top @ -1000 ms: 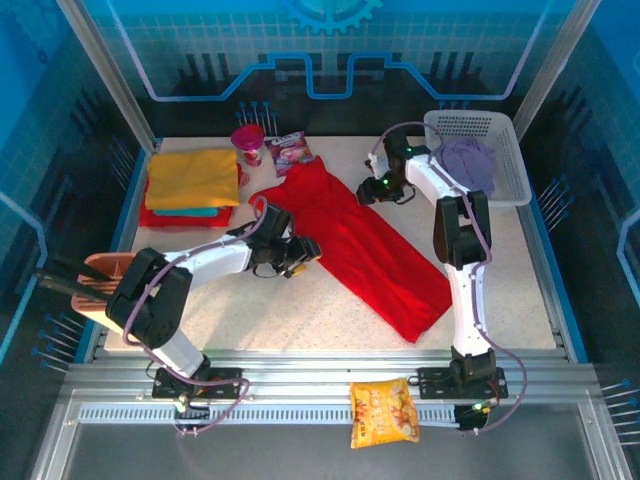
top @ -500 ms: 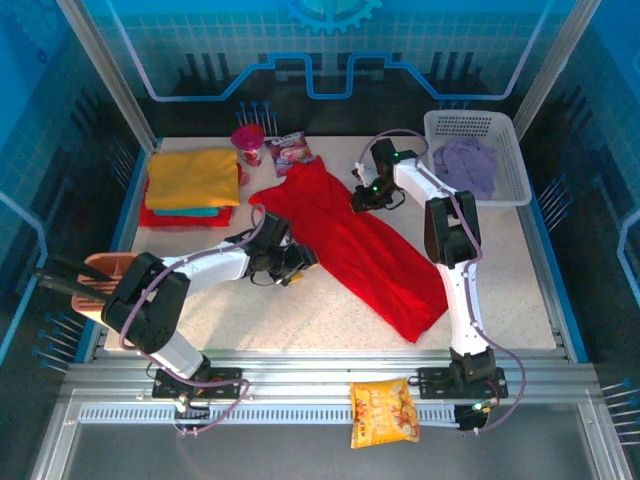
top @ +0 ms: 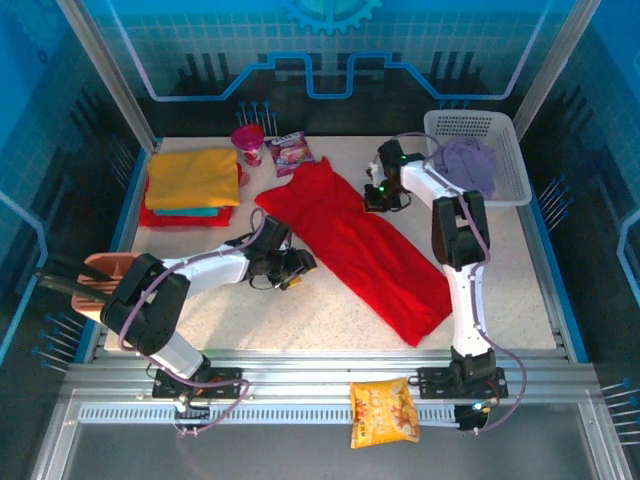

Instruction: Fold and stack the t-shirts

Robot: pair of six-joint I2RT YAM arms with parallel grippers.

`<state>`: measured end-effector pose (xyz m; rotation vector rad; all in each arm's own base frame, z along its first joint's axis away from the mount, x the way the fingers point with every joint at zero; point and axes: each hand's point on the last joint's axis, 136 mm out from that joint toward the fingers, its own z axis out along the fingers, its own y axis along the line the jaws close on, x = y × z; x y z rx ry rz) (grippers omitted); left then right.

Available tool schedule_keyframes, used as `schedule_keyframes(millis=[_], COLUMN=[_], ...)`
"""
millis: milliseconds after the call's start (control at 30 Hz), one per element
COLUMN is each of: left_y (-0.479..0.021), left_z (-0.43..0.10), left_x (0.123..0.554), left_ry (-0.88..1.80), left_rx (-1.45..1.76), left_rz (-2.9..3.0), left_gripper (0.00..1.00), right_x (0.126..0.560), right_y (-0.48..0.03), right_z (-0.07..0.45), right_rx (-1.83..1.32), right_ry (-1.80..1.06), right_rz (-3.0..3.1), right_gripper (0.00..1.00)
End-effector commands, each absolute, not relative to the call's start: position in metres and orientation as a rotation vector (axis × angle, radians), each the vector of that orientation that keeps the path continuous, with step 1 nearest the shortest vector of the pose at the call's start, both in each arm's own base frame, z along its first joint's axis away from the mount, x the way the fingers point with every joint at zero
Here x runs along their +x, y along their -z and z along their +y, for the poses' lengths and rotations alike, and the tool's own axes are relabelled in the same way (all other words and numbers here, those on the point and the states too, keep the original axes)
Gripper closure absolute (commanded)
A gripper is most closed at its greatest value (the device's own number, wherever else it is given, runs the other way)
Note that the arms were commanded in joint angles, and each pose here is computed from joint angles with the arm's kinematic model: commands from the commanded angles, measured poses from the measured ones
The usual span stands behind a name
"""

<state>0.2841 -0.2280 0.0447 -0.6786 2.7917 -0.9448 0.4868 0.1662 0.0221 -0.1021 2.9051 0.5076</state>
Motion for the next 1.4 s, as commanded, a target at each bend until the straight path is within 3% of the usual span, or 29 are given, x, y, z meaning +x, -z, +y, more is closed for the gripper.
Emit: schedule_keyframes(millis=[0,267,300,367,667,1067,1367], left_y=[-0.055,-0.053,-0.052,-0.052,-0.052,-0.046,-0.032], left_z=[-0.242,-0.274,-0.281,-0.295,-0.361,-0.444,-0.455], left_x=[0.286,0.273,0.269,0.262,0.226,0.175,0.163], left_ry=[0.983,1.019,1.025,1.034,1.116,1.236,1.144], left_rx=[-0.623,-0.5,-0.48,-0.443,-0.376,-0.437,-0.492], left_rz=[2.79,2.87,2.891,2.92,2.913,2.881,2.891], left_gripper=[0.45,0.45,0.45,0.46,0.53,0.59,0.65], right_x=[0.492,0.476,0.476,0.478,0.472,0.436,0.405], right_y=[-0.034,-0.027,-0.027,-0.032,-0.076,-0.135,-0.156], right_z=[0.105,0.046,0.048,0.058,0.089,0.063,0.055], right_rx=[0.347,0.736,0.745,0.712,0.456,0.372,0.404], right_ry=[-0.433,-0.467,-0.494,-0.547,-0.503,-0.192,-0.269], right_rz=[2.859,2.744,2.735,2.739,2.76,2.716,2.649], right_gripper=[1.0,1.0,0.93,0.69,0.02,0.0,0.0])
